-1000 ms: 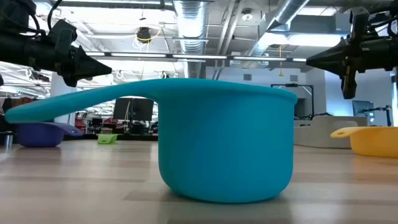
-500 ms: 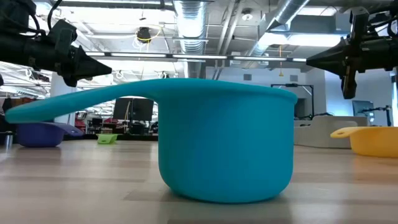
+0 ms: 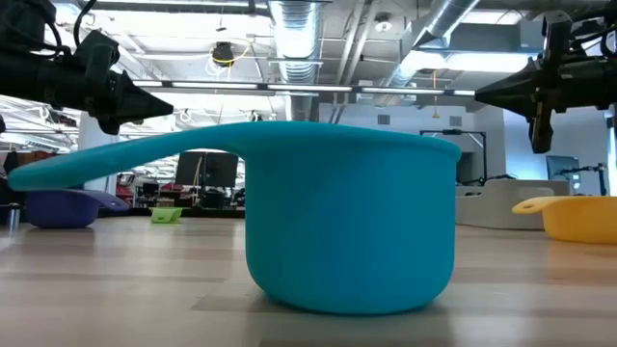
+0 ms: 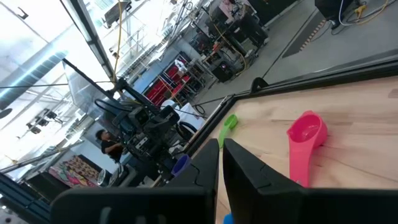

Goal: Nest measuring cups in basket

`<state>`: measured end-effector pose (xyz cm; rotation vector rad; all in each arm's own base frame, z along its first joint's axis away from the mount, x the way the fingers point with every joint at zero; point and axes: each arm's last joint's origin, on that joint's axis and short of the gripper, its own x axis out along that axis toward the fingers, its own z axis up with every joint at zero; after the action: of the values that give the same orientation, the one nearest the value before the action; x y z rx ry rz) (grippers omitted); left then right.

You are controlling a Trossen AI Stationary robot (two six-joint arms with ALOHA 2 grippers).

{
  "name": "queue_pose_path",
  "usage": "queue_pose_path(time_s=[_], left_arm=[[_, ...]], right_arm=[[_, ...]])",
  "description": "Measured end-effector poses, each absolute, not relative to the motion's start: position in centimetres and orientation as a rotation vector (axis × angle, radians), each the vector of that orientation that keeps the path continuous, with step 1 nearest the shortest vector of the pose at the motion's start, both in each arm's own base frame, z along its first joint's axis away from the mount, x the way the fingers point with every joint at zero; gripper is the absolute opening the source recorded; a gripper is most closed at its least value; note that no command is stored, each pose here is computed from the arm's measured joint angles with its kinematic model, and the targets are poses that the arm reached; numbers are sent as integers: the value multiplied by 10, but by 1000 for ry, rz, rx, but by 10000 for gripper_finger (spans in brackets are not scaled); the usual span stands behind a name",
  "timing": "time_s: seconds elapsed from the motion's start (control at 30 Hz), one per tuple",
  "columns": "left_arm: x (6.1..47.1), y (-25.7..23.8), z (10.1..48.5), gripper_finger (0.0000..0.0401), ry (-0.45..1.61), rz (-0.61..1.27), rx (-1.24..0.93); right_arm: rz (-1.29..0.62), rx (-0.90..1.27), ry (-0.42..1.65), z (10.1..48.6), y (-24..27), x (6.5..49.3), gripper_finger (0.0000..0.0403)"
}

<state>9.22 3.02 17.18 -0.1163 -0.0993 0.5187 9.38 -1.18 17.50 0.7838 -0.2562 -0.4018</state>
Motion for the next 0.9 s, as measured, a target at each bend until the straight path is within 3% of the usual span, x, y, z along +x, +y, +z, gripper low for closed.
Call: queue_pose_path(time_s=[0.2, 0.47, 0.63, 0.9], left_arm=[[93, 29, 171, 0, -171, 473, -423], [91, 31, 174, 0, -238, 523, -511], [91, 31, 180, 0, -359, 463, -736], [90, 24, 203, 0, -325, 342, -758]], right_arm=[[-409, 783, -260, 175, -12, 94, 47], [-434, 783, -274, 175, -14, 93, 47], [-424, 791, -310, 178, -14, 93, 47], [-474, 840, -356, 179, -18, 92, 47]])
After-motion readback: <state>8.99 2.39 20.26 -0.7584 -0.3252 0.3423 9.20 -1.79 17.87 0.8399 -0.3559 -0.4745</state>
